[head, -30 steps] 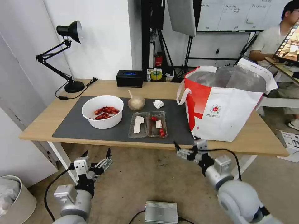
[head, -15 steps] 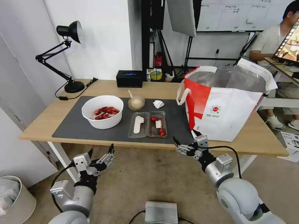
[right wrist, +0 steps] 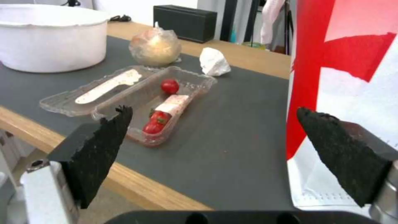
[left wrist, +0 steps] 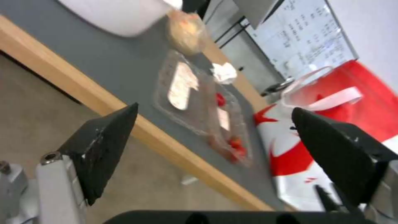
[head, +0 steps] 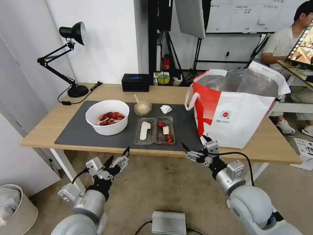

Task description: Pick up the trash from the table and place it into the takeout bag.

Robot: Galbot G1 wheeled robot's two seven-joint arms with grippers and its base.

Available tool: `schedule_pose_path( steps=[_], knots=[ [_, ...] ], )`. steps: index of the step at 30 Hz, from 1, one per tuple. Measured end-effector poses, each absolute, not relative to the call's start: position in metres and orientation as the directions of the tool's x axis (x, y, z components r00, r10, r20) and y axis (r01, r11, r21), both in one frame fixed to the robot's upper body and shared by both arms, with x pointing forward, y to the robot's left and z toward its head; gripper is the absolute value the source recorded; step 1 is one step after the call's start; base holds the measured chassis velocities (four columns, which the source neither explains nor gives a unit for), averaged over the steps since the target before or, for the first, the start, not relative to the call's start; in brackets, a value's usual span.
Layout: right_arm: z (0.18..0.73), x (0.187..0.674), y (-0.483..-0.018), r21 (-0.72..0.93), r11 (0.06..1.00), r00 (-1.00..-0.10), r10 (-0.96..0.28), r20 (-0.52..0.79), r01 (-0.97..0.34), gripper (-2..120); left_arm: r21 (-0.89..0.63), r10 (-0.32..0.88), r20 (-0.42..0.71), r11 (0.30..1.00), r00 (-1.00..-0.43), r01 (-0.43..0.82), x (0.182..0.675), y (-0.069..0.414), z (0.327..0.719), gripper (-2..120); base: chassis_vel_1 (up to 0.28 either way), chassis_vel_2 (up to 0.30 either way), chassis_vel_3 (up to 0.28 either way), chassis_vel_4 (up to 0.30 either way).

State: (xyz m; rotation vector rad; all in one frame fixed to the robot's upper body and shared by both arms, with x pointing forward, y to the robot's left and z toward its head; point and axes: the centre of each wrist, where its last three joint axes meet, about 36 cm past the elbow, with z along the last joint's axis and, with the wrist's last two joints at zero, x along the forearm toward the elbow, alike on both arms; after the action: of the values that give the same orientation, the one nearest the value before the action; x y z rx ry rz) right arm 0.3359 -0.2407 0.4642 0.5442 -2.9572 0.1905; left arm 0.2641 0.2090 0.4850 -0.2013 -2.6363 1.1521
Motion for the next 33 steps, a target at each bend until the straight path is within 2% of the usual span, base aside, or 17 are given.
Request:
schedule_pose_path(
  steps=[2, 3, 6, 8, 16, 25, 33],
  knots=[
    [0.465, 0.337, -0.243, -0.109, 0.928, -0.929, -0.340, 0.148, -0.357, 100, -0.788, 0.258, 0.168, 0.615, -0.951, 0.028, 0.267, 0.206, 0.485, 100, 0.000, 0.000, 0.000, 0.000],
    [0.465, 0.337, -0.243, -0.109, 0.928, -0.929, -0.340, 0.148, -0.357, 100, -0.788, 0.258, 0.168, 0.615, -0.951, 0.028, 0.267, 0.206, 0.485, 100, 0.000, 0.000, 0.000, 0.000],
    [0.468, 0.337, -0.246, -0.121, 0.928, -0.931, -0.335, 0.144, -0.353, 100, -0.853, 0.305, 0.169, 0.521, -0.937, 0.015, 0.274, 0.201, 0.485, 100, 0.000, 0.000, 0.000, 0.000],
    [0.469, 0.337, -0.247, -0.124, 0.928, -0.932, -0.335, 0.142, -0.352, 100, -0.865, 0.316, 0.180, 0.502, -0.932, 0.003, 0.278, 0.199, 0.484, 100, 0.000, 0.000, 0.000, 0.000],
    [0.472, 0.335, -0.252, -0.144, 0.933, -0.941, -0.310, 0.137, -0.329, 100, -0.896, 0.381, 0.234, 0.442, -0.894, -0.046, 0.313, 0.182, 0.470, 100, 0.000, 0.000, 0.000, 0.000],
    [0.473, 0.333, -0.258, -0.155, 0.937, -0.946, -0.293, 0.141, -0.313, 100, -0.907, 0.410, 0.250, 0.417, -0.877, -0.064, 0.347, 0.172, 0.465, 100, 0.000, 0.000, 0.000, 0.000],
    [0.474, 0.333, -0.263, -0.165, 0.941, -0.951, -0.274, 0.141, -0.295, 100, -0.911, 0.424, 0.291, 0.395, -0.857, -0.114, 0.381, 0.166, 0.476, 100, 0.000, 0.000, 0.000, 0.000]
  ],
)
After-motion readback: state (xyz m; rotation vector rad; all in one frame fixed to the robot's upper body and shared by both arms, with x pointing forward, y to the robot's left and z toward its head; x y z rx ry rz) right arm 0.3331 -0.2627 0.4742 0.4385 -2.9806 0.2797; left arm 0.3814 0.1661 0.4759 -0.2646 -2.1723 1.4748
